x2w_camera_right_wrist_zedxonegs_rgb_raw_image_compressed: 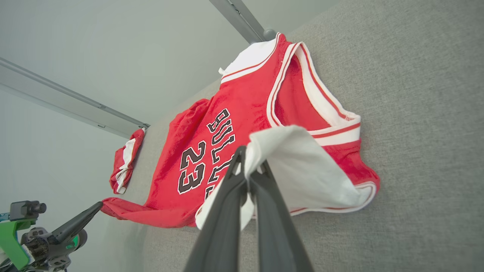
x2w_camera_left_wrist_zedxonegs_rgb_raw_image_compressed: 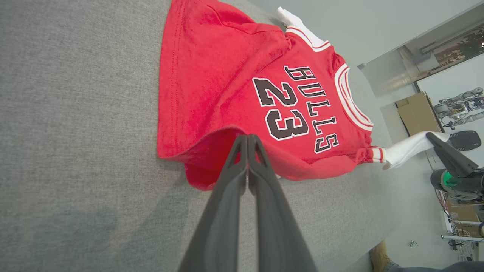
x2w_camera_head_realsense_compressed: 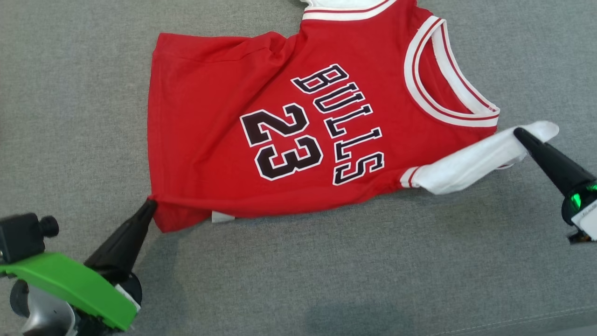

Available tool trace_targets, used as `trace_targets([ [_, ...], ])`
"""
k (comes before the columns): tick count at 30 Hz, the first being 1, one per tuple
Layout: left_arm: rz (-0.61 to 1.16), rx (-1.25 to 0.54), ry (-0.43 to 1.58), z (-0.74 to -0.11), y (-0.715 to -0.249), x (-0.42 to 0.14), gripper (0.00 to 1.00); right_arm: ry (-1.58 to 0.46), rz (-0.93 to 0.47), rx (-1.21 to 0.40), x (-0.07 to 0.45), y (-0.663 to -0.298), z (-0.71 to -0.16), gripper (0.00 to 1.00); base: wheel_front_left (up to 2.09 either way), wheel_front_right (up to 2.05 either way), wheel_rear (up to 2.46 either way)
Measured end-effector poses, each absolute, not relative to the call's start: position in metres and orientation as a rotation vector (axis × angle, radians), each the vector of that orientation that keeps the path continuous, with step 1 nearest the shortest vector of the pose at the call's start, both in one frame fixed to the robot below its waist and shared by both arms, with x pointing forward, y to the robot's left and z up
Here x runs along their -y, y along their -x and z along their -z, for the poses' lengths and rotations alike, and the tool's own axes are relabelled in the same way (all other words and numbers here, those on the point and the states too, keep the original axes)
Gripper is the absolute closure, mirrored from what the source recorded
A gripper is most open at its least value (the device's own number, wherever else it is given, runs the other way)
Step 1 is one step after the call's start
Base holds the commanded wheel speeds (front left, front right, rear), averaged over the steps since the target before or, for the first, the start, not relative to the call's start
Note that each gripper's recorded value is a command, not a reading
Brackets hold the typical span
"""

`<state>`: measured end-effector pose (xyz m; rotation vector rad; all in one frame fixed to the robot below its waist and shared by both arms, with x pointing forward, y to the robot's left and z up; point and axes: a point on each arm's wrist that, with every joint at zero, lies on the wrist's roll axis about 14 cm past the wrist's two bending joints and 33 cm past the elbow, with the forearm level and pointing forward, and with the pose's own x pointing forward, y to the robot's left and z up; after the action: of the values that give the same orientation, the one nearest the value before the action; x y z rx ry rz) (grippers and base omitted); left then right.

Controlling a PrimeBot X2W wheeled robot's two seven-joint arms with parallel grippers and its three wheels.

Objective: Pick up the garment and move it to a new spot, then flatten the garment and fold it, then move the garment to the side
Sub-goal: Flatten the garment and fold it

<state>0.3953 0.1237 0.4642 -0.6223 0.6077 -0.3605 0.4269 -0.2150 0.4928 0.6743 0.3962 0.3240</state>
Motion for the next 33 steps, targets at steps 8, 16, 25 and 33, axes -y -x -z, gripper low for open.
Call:
trace_targets([
  [8, 0.354, -0.640, 0.577, -0.458, -0.437, -0.131, 1.00, -0.616, -0.354, -0.432, 0.207, -0.474, -0.486, 1.00, 0.00, 0.00, 0.00],
  [16, 0.336, -0.757, 0.543, -0.425, -0.465, -0.128, 1.00, -0.555, -0.369, -0.490, 0.188, -0.509, -0.465, 1.00, 0.00, 0.00, 0.00],
  [25, 0.308, -0.822, 0.504, -0.403, -0.488, -0.131, 1.00, -0.442, -0.386, -0.535, 0.176, -0.525, -0.451, 1.00, 0.00, 0.00, 0.00],
  [33, 0.281, -0.826, 0.497, -0.395, -0.493, -0.132, 0.00, -0.316, -0.390, -0.469, 0.168, -0.535, -0.454, 0.00, 0.00, 0.00, 0.00],
])
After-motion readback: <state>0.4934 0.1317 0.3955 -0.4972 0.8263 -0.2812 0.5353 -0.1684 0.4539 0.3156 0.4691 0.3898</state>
